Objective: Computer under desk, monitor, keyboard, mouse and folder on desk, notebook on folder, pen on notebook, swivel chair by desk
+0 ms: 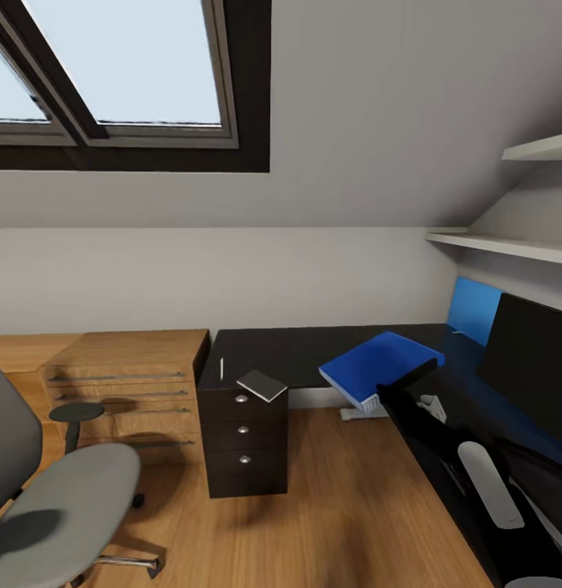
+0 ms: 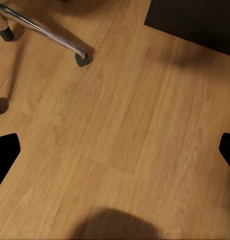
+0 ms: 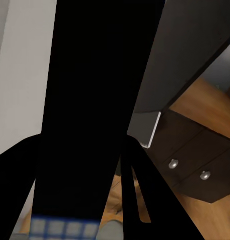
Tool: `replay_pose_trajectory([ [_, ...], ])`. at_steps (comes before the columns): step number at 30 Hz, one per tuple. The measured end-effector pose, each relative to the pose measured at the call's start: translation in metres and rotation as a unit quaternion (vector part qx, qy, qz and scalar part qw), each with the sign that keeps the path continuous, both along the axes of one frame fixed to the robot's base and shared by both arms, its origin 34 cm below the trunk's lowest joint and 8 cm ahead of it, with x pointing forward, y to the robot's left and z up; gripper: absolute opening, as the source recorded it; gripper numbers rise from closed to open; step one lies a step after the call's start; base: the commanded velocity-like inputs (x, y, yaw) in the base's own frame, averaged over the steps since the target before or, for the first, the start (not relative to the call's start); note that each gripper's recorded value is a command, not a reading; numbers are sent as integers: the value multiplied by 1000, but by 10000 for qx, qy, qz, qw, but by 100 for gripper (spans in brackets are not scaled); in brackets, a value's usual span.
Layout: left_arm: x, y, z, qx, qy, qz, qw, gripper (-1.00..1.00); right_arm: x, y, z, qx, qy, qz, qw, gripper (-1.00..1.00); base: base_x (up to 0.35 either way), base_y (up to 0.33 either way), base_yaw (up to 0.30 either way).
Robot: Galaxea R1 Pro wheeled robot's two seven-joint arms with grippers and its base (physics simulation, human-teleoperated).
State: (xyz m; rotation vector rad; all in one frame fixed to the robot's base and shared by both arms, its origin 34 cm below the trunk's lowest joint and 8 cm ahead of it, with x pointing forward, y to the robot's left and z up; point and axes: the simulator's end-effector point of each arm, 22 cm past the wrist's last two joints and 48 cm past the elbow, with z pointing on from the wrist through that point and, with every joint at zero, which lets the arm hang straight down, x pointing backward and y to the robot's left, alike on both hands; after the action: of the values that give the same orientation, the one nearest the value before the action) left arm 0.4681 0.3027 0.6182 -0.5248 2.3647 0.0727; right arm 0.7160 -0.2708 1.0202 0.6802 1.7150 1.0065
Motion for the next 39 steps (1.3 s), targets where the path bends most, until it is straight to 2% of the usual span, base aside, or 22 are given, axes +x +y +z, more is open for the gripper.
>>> replay_pose_trajectory([
  [8,-1,0,-1,-2,14,-1,10000,100,0,1,0,-15,3,5,10000,-100,244,0,-4],
  [17,0,0,0,-6,-4,5,10000,100,0,1,1,-7,-14,2,10000,-100,30,0,-196],
  [19,0,0,1,-4,-9,2,10000,100,-1,1,-8,6,93,0,10000,-100,0,0,-178],
  [26,1,0,1,-6,-15,6,10000,100,0,5,-13,22,136,-11,9999,-100,0,0,-29],
  [27,1,0,1,-6,-12,5,10000,100,10,4,-13,248,-55,-565,9981,-100,0,0,-1],
  [30,1,0,1,-5,-14,5,10000,100,17,-13,-8,393,-332,-1288,9903,-100,0,0,0],
  [31,1,0,1,-5,-14,6,10000,100,18,-16,-10,501,-407,-1605,9849,-100,12,0,0],
  [39,0,-2,1,-16,-15,-3,10000,100,18,-8,-20,615,-293,-1657,9838,-100,217,0,0],
])
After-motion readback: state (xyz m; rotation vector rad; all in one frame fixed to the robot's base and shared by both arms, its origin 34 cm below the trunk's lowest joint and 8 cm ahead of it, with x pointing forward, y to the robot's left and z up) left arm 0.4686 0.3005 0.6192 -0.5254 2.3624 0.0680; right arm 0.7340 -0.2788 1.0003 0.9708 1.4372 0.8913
